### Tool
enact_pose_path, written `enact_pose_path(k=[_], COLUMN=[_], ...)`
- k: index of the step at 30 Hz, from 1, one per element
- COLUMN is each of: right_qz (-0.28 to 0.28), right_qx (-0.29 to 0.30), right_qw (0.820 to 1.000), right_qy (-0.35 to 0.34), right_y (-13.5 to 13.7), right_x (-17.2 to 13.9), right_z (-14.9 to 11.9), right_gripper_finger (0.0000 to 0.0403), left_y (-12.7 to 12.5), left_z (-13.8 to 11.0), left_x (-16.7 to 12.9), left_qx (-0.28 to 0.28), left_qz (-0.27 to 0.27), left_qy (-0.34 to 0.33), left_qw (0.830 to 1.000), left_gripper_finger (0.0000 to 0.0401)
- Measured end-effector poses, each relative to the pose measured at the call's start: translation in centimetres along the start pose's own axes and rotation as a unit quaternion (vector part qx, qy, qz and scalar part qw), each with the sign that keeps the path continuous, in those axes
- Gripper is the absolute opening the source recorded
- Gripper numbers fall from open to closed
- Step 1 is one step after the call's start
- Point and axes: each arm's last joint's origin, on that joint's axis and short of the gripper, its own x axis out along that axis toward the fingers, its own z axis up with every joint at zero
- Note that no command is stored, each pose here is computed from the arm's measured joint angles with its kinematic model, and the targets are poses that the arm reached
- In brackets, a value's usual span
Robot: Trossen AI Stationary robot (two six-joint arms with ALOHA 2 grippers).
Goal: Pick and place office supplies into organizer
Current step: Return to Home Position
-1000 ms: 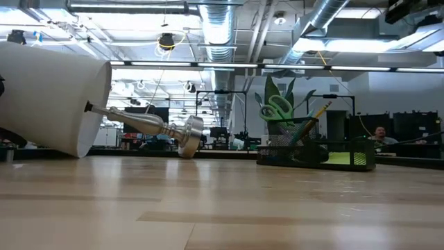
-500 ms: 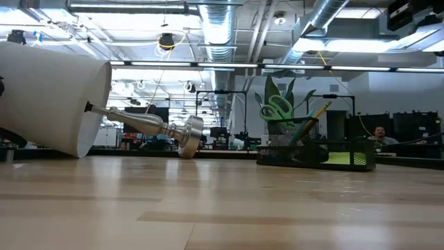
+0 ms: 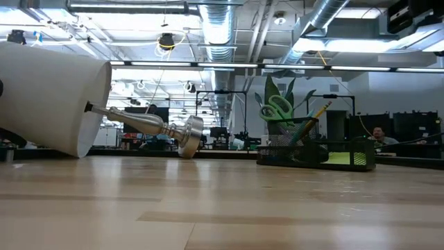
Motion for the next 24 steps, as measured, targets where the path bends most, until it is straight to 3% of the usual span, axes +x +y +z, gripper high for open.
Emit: enact_pose_path(k=[13, 24], right_qz=[0.000, 0.000], right_qx=[0.001, 0.019], right_qw=[1.000, 1.000], right_qy=[0.002, 0.002], right_y=[0.0, 0.0], right_x=[0.0, 0.0], right_z=[0.0, 0.0], right_gripper_finger=[0.0048, 0.0048], left_y=[-1.8, -2.7], left_z=[-10.5, -14.5], left_x=[-0.9, -1.4], left_qx=[-0.045, -0.071], left_qz=[-0.012, -0.077], left_qy=[-0.144, -0.163], left_qw=[0.989, 0.981], left_gripper_finger=[0.0176, 0.0176])
